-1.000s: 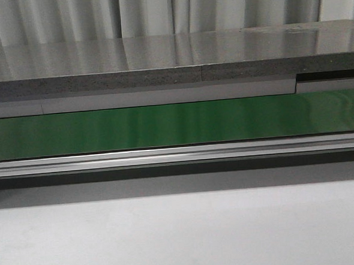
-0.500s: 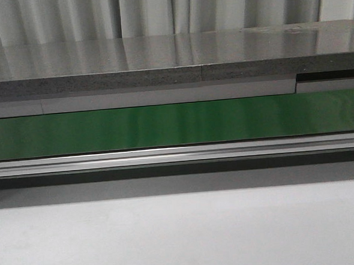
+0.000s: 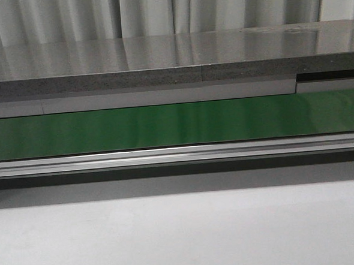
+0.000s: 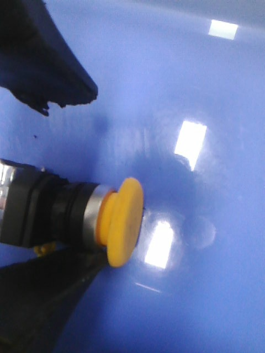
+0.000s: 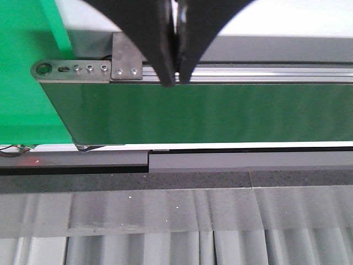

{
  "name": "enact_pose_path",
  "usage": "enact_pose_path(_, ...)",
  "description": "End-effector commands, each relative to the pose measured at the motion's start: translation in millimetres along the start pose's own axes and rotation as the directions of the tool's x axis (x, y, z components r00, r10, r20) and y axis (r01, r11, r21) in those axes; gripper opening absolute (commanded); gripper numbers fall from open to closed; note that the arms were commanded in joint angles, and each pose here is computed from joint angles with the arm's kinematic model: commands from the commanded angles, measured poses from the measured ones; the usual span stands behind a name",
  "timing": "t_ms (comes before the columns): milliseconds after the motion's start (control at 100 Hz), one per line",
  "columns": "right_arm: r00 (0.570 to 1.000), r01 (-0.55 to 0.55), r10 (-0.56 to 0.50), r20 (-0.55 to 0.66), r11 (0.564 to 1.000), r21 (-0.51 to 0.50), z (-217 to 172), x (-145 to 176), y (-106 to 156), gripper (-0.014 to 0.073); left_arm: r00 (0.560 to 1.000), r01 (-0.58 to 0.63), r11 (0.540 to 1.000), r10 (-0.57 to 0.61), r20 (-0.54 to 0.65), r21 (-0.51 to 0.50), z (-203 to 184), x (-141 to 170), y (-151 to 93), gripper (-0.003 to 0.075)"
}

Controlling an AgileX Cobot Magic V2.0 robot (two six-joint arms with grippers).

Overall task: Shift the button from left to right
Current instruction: 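Close the left gripper on the yellow button's black body, then lift the button and set it on the conveyor belt with left gripper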

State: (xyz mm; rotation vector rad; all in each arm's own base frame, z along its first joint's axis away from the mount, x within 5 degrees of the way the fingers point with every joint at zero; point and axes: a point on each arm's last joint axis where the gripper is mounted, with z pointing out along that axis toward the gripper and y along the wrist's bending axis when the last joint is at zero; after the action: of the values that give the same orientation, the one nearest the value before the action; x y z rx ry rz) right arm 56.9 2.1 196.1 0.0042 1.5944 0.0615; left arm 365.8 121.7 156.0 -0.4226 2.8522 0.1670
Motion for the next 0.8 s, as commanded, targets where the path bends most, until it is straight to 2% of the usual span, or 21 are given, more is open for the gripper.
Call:
enact_pose_path(0,0.993,0.006,-0.006,0.119,1.0,-0.006,-3.1,-14.2,0.7,-0.0066,0.999,0.0,1.0,-0.001,0.047,0.003,-10.9,-6.8,-0.4,0.0481)
enact_pose_path(220,0.993,0.006,-0.006,0.119,1.0,-0.006,-3.1,-14.2,0.7,-0.0066,1.0,0.004,1.0,-0.004,0.013,0.007,-0.6,-4.4,-1.6,0.0358)
enact_pose_path(490,0.993,0.006,-0.006,0.119,1.0,-0.006,-3.1,-14.2,0.7,-0.0066,1.0,-0.002,1.0,0.002,0.01,-0.002,-5.1,-8.4,-0.3,0.0051)
enact_pose_path(560,0.993,0.006,-0.006,0.119,1.0,-0.006,-3.1,-14.2,0.7,-0.0066,1.0,-0.008,1.0,0.008,0.008,-0.011,-9.3,-11.5,0.9,0.0001)
enact_pose_path(600,0.993,0.006,-0.006,0.119,1.0,-0.006,-3.1,-14.2,0.7,-0.0066,1.0,-0.007,1.0,0.007,0.007,-0.013,-12.9,-13.7,1.4,-0.0022)
enact_pose_path(790,0.993,0.006,-0.006,0.119,1.0,-0.006,-3.1,-14.2,0.7,-0.0066,0.997,-0.008,1.0,0.01,0.079,-0.027,-42.6,-23.6,4.8,-0.002)
